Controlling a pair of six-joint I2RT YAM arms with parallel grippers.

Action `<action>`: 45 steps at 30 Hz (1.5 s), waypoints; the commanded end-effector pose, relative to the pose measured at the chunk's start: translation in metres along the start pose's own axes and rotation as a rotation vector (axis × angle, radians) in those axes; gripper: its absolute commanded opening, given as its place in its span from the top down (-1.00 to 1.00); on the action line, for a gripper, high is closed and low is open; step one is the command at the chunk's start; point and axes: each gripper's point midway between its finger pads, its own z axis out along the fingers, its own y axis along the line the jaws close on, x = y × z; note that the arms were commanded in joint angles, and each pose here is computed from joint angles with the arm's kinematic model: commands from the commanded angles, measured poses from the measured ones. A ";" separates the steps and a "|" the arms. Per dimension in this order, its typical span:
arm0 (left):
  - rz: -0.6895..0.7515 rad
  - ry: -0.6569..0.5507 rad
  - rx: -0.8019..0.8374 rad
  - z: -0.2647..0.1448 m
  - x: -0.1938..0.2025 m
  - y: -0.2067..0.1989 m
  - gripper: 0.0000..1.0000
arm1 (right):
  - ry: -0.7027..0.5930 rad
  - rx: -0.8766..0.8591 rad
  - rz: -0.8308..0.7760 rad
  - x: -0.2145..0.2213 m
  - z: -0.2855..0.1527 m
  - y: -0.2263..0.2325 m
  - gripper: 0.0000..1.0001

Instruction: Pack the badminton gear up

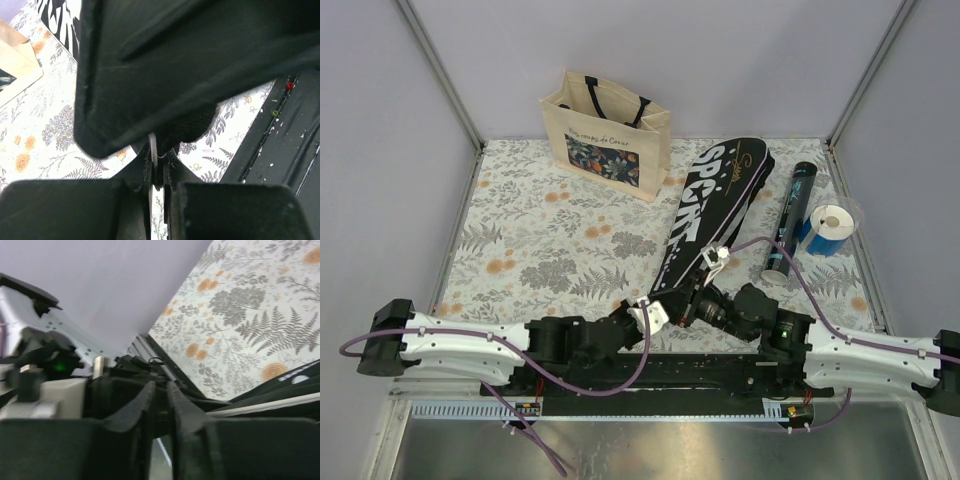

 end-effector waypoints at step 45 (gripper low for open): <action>-0.687 -0.180 -0.474 -0.088 -0.041 0.133 -0.98 | -0.250 0.551 -0.284 -0.102 -0.130 -0.072 -0.99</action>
